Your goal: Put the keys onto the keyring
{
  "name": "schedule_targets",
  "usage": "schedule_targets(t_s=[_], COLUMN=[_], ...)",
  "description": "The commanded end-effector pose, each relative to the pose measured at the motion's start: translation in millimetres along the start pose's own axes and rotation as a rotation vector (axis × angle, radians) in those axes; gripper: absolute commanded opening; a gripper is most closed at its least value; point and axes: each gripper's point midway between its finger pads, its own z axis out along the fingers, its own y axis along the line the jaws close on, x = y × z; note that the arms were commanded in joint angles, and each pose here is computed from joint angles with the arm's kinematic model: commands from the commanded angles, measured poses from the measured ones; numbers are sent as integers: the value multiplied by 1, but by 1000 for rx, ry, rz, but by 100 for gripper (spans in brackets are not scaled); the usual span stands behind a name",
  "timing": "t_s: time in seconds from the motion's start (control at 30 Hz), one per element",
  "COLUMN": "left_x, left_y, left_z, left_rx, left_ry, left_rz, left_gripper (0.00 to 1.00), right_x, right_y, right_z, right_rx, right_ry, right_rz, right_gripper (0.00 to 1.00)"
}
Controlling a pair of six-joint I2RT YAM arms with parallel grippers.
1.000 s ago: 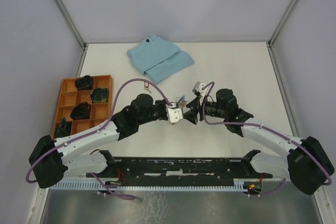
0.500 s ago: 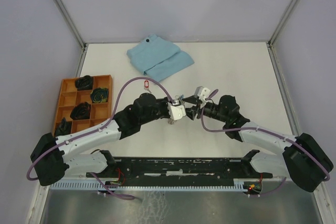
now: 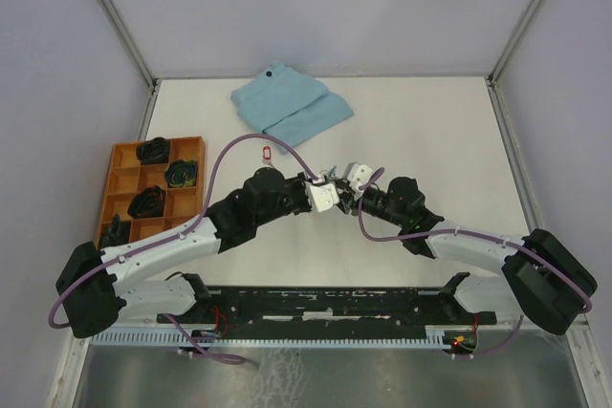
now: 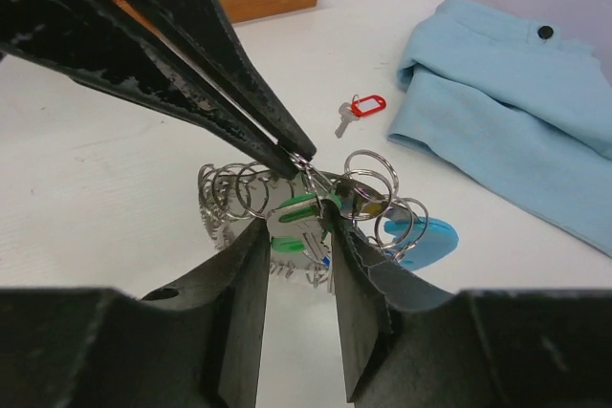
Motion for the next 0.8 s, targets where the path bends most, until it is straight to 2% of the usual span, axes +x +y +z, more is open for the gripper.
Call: schedule_targets(t_s=[0.0,0.33,0.47,0.53,0.67,0.77], left_x=[-42,-33,-28,-28,-34,-35], left_y=[26,29,31,31,27,26], left_z=[-3,0,2,2,3,3], left_rx=[-79,-101,-117,-116,-91,-86], left_ry=[-109,-57,-27,-27,-56,-61], left_rz=[-49,-87,-110,-120,-135,-138], left_gripper=[3,3,3,3,3,3], right_x=[-28,-35,-38,-35,-37,-38], right_y=[-16,-20,-22,-22,-21,-22], right_z=[6,1,-4,-5,-3,-2], right_rx=[65,82,97,97,93,98], right_ry=[-87,-91,-84,-67,-74,-84], right_rz=[-50,-68,-76,-78,-68,-53], right_gripper=[38,17,14,16,34,41])
